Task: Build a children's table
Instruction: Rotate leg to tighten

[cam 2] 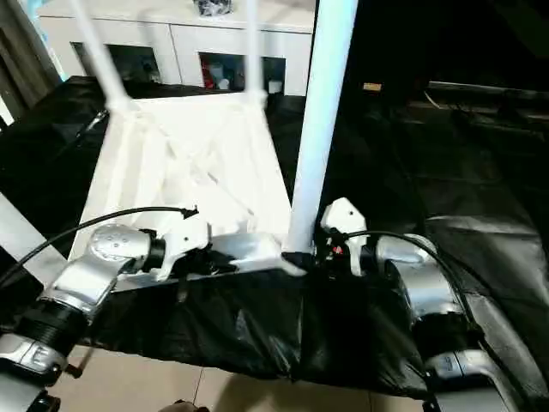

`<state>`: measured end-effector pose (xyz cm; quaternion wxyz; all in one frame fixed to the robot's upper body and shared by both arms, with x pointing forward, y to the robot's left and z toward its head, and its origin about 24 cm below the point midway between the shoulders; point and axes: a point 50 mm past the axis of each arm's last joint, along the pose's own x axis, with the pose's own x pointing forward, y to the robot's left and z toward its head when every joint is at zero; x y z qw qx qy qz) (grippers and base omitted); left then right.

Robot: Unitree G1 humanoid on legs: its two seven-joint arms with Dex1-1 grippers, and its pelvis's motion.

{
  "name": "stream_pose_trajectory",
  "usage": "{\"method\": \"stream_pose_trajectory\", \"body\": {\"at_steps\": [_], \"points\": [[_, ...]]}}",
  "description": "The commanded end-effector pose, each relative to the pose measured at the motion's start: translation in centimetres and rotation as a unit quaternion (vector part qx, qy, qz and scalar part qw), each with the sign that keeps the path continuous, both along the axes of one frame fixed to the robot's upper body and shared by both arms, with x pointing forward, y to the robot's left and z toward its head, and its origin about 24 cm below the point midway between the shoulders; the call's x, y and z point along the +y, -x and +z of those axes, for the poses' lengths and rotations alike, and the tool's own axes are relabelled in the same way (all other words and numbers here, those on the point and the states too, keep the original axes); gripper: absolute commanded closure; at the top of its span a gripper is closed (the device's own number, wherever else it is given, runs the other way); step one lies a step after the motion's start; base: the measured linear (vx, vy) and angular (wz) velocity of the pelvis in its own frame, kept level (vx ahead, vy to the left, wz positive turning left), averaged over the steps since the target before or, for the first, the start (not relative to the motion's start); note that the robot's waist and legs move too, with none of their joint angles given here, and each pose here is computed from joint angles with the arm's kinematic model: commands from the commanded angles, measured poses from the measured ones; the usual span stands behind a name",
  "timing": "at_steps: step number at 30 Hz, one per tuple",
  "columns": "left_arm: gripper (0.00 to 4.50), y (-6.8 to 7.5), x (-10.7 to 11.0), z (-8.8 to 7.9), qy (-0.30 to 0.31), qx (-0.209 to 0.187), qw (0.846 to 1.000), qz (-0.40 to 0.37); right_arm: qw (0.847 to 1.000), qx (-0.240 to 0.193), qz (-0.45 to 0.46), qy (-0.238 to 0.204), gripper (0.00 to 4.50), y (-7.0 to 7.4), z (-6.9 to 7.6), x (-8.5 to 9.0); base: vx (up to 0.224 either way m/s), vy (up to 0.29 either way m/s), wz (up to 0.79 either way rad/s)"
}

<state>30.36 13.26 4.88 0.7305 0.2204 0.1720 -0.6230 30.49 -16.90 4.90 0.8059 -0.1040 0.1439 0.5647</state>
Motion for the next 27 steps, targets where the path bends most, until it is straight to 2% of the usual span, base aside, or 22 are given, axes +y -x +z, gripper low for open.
{"method": "stream_pose_trajectory", "body": {"at_steps": [1,7,11,13,17,20,21,22,24,27], "points": [[4.5,0.2,-0.4,-0.2,0.005,0.003,1.0,-0.017,0.999,0.027,0.038,0.002,2.05,0.5,-0.8,0.8,0.0,0.0,0.0],[4.5,0.2,-0.2,-0.3,0.003,0.006,1.0,-0.018,0.998,0.035,0.05,0.002,2.46,0.7,-0.9,1.0,0.0,0.0,0.0],[4.5,0.1,-0.2,-0.4,0.004,0.006,1.0,-0.009,0.998,0.041,0.048,-0.002,2.51,1.0,-1.2,1.0,0.0,0.0,0.0],[4.5,-0.2,-0.4,-0.5,0.006,0.003,1.0,0.009,0.998,0.043,0.036,-0.01,2.52,1.2,-1.4,1.2,0.0,0.0,0.0],[4.5,-1.0,-1.7,-0.4,0.024,-0.01,0.997,0.066,0.998,0.051,-0.044,-0.018,2.52,1.3,-2.6,2.0,0.0,0.0,0.0],[4.5,-1.5,-3.7,-0.5,0.03,-0.024,0.995,0.097,0.991,0.053,-0.118,-0.021,2.53,1.1,-3.7,3.1,0.0,0.0,0.0],[4.5,-1.7,-5.5,-0.6,0.038,-0.03,0.992,0.119,0.983,0.059,-0.169,-0.028,2.53,0.9,-4.3,4.1,0.0,0.0,0.0],[4.5,-1.7,-5.5,-0.6,0.038,-0.03,0.992,0.119,0.983,0.059,-0.169,-0.028,2.53,0.9,-4.3,4.1,0.0,0.0,0.0],[4.5,-1.8,-7.9,-0.5,0.053,-0.032,0.989,0.136,0.971,0.059,-0.229,-0.032,2.53,0.3,-4.7,6.0,0.0,0.0,0.0],[4.5,-1.8,-9.9,-0.2,0.064,-0.033,0.987,0.145,0.955,0.058,-0.288,-0.032,2.53,-0.5,-4.6,7.9,0.0,0.0,0.0]]}}
